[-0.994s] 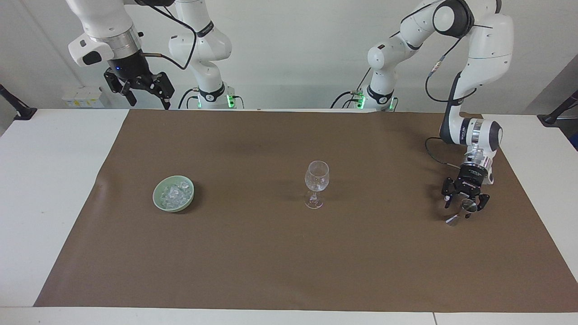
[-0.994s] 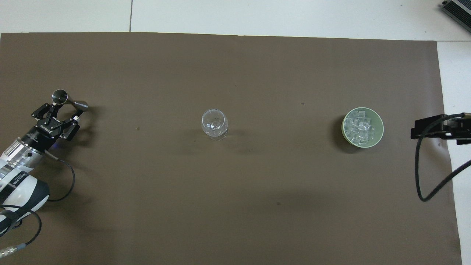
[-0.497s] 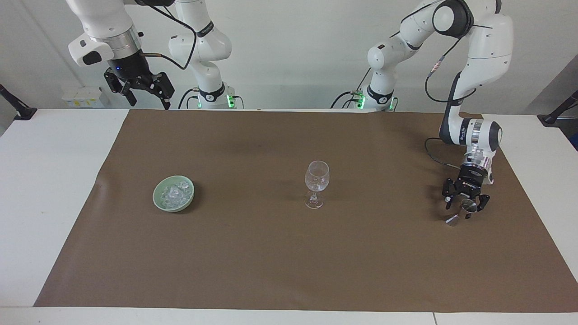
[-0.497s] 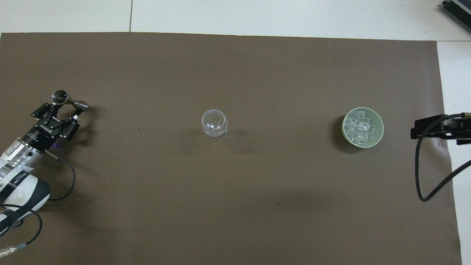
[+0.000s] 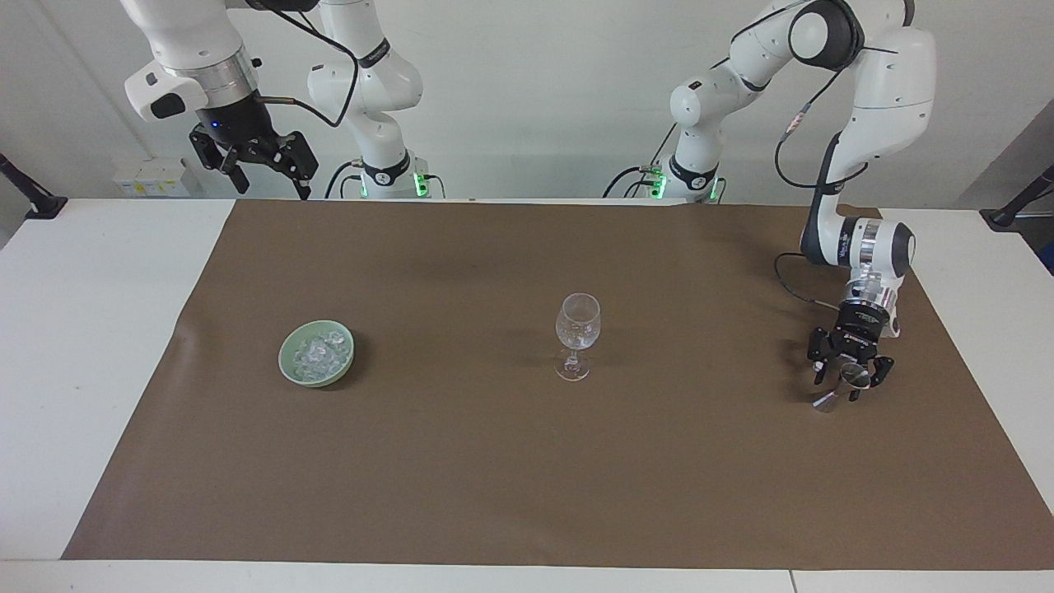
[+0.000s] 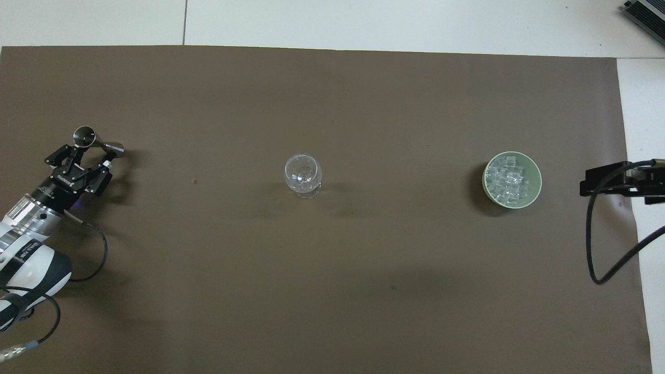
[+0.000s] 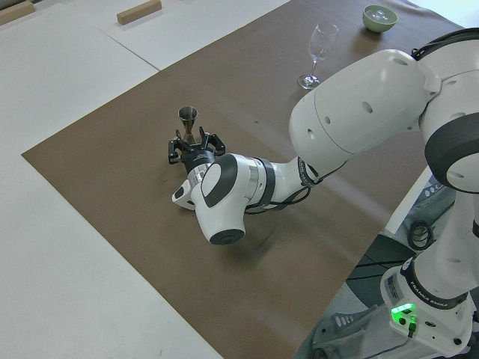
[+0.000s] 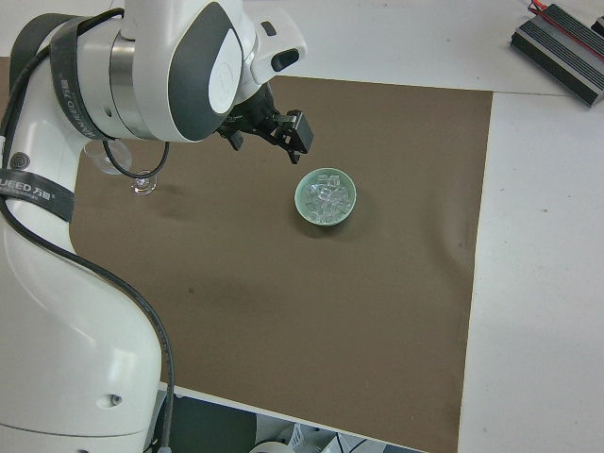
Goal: Pour wine and add ice with both arms
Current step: 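Close the left gripper around the silver jigger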
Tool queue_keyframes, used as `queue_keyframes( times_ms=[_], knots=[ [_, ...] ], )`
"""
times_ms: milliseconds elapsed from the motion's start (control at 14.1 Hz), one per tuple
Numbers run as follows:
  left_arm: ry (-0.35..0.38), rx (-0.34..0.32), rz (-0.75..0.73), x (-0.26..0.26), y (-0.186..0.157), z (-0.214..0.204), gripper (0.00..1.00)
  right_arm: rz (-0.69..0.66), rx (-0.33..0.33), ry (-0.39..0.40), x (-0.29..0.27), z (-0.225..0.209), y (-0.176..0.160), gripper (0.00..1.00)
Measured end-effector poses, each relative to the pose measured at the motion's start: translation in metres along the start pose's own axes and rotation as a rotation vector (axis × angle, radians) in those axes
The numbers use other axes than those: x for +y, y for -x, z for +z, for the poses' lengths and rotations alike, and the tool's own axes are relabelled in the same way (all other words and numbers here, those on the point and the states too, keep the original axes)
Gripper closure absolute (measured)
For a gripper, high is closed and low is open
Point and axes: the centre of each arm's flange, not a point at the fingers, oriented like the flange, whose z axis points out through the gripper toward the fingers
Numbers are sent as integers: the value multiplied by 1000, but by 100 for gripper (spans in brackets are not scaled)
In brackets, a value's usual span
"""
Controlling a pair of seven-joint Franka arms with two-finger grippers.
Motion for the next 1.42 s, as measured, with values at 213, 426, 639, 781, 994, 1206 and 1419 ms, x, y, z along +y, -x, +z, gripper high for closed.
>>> queue_keyframes(
  times_ms=[213,426,639,781,994,1206,1419],
  knots=[
    [2,-5,-4,-2,0,4,38,0,0,0,0,0,0,0],
    [3,-7,-5,-3,1,6,39,0,0,0,0,0,0,0],
    [3,-8,-6,-3,1,6,41,0,0,0,0,0,0,0],
    [5,-8,-6,-3,1,6,42,0,0,0,0,0,0,0],
    [10,-10,-9,-3,1,6,44,0,0,0,0,0,0,0],
    [18,-10,-12,-2,1,6,45,0,0,0,0,0,0,0],
    [23,-5,-13,-2,0,6,47,0,0,0,0,0,0,0]
  ],
)
